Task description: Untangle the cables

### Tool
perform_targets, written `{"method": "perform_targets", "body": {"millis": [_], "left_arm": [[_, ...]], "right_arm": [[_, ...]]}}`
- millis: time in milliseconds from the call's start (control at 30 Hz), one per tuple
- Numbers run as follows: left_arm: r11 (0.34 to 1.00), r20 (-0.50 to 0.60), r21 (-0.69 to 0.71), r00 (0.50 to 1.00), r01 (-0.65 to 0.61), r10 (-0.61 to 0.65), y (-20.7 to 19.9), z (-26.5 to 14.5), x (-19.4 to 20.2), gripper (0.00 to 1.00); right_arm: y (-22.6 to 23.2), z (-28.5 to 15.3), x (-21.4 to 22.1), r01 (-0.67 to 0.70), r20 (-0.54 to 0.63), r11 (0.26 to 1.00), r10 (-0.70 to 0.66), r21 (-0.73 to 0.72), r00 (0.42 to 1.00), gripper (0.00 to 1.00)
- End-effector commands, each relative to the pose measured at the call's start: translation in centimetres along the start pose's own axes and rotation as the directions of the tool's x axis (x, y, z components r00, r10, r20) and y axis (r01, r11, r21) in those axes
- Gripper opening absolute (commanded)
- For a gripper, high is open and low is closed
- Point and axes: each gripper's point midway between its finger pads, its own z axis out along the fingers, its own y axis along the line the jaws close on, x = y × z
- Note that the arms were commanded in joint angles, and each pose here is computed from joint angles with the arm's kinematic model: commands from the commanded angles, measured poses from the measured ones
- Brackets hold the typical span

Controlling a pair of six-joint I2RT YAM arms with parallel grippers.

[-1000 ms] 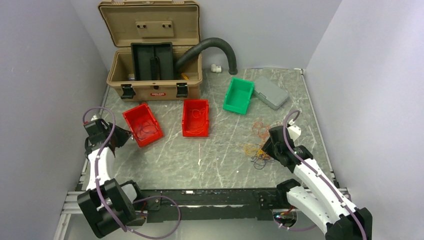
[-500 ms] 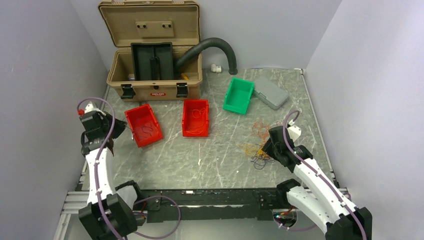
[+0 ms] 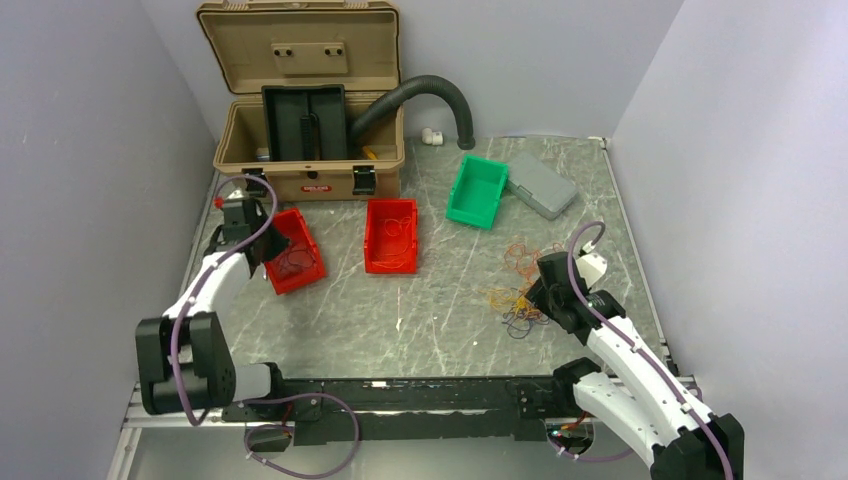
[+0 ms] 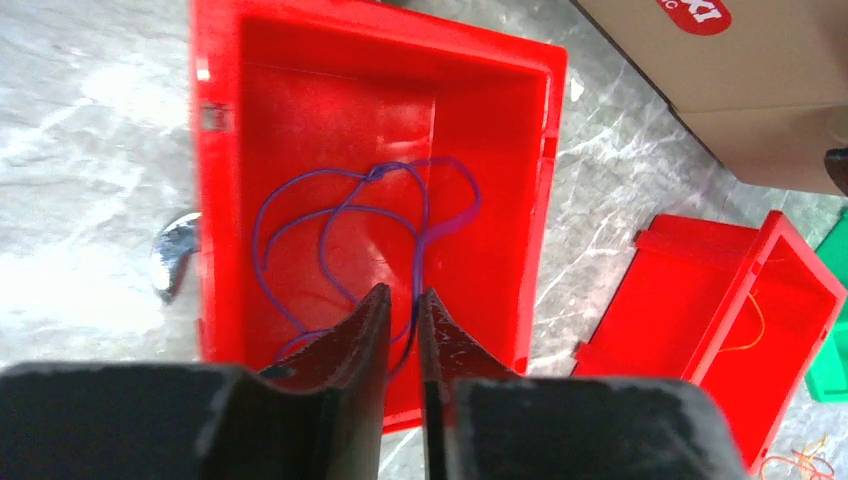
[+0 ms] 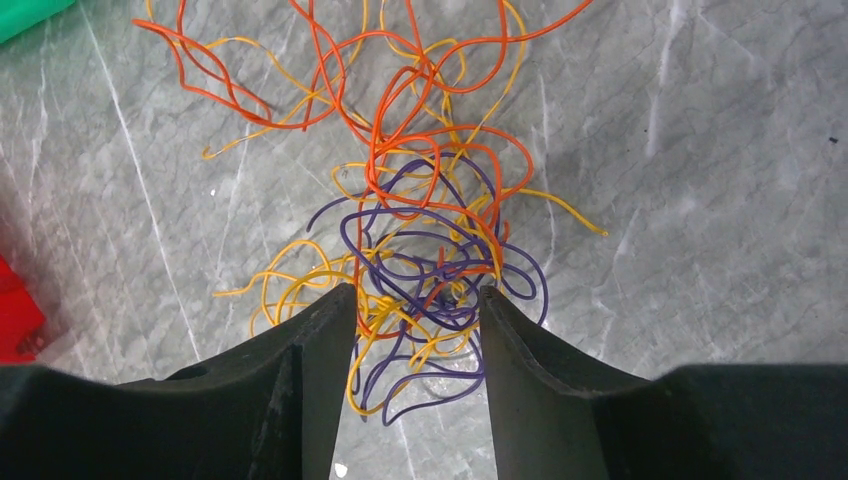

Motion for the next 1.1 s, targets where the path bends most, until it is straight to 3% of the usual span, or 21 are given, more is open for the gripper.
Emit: {"method": "perform_targets", "body": {"millis": [0, 167, 267, 367, 467, 667, 900, 1067], "left_arm": [[0.999, 0.072, -0.035, 0.997, -0.022, 0.025, -2.5, 1.0, -2.6, 0.29], [0.985, 0.131, -0.023, 0.976, -0.170, 0.172, -5.4, -1.4, -3.8, 0.73], [0.976, 0.170, 0.009, 0.962, -0.217, 0.212, -7.0, -3.6, -4.8, 0.85], [0.959, 0.202, 0.058, 0.944, -0.278, 0.262, -8.9, -5.9, -5.2, 0.92], [0.918, 0.225, 0.150, 0.917, -0.367, 0.330, -11.1, -8.0, -4.6, 0.97], [0.810, 0.226, 0.329, 0.873, -0.486, 0.432, -14.2, -10.7, -0.7, 0.99], [0.672, 0.225, 0.506, 0.835, -0.541, 0.502, -17.6, -12.9, 4.0, 0.99], [0.551, 0.201, 0.627, 0.797, -0.551, 0.569, -20.6, -13.5, 8.7, 0.99]], "right_arm": [[-0.2, -0.5, -1.4, -0.040, 0.051, 0.999, 0.038, 0.028, 0.998, 0.52], [-1.3, -1.2, -2.6, -0.026, 0.094, 0.995, 0.017, 0.092, 0.995, 0.54], [-1.4, -0.9, -2.7, -0.032, 0.102, 0.994, 0.021, 0.102, 0.995, 0.54], [-1.0, -0.4, -2.4, -0.022, 0.083, 0.996, 0.014, 0.092, 0.996, 0.45], [-0.3, 0.1, -1.9, -0.002, 0.054, 0.998, -0.001, 0.064, 0.999, 0.43], [0.5, 0.1, -1.9, 0.033, 0.039, 0.999, -0.035, 0.036, 0.999, 0.55], [1.6, -1.0, -3.7, 0.108, 0.100, 0.994, -0.105, -0.025, 0.990, 0.59], [3.1, 0.1, -2.1, 0.158, 0.044, 0.982, -0.155, -0.102, 0.987, 0.58]]}}
